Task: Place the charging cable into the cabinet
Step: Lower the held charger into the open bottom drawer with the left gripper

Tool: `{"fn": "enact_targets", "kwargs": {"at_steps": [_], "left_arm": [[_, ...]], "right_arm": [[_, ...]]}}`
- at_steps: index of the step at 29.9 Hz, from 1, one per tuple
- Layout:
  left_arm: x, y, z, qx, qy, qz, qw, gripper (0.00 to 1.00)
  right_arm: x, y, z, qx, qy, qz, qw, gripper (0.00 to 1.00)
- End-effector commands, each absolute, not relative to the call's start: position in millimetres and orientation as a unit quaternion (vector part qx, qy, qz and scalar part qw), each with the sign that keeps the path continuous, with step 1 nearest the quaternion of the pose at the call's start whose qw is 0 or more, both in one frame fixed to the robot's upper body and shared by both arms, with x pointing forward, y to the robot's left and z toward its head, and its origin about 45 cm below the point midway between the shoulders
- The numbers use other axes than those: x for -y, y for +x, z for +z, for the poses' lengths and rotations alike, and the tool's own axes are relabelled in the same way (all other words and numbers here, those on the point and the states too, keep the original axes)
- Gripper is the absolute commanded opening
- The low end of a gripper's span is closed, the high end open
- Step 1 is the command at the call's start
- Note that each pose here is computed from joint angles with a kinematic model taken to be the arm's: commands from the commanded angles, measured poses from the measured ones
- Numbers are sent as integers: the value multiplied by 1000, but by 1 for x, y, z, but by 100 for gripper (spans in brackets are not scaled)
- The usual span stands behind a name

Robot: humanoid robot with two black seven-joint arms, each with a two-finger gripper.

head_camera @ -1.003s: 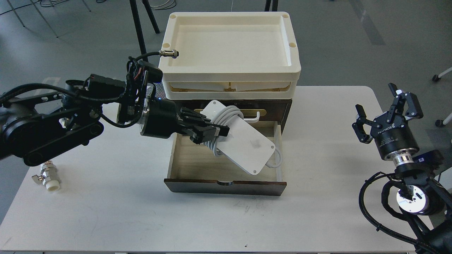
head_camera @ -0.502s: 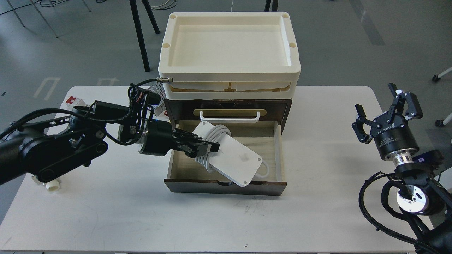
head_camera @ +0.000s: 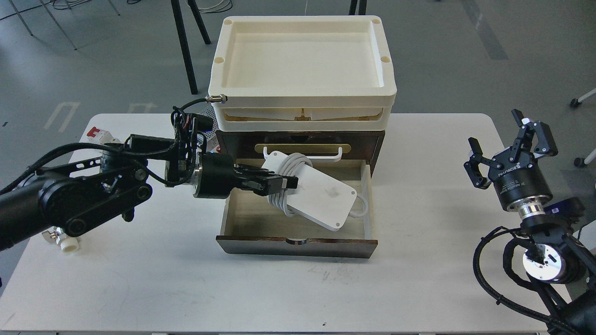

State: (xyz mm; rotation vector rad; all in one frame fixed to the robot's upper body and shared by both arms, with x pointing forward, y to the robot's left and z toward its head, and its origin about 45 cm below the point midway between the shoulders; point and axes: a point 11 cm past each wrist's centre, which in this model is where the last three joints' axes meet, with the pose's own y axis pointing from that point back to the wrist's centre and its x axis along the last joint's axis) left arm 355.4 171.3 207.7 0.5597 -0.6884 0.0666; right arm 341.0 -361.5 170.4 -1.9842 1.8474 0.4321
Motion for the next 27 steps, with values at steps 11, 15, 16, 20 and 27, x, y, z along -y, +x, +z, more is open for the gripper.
{"fn": "enact_targets", "kwargs": {"at_steps": [11, 15, 16, 20, 27], "left_arm": [[-175, 352, 191, 317, 265, 57, 909, 5], [-177, 354, 185, 316, 266, 71, 908, 5], [-175, 356, 183, 316, 266, 74, 908, 5], [-178, 359, 171, 305, 276, 83, 908, 5], [-193, 358, 151, 297, 293, 109, 903, 6]], "right_arm": [[362, 341, 170, -660, -708, 154, 197, 100], [361, 340, 170, -660, -709, 155, 196, 99], [361, 340, 170, -660, -709, 155, 196, 99], [361, 340, 170, -660, -709, 155, 196, 100], [361, 340, 170, -660, -709, 155, 196, 100]]}}
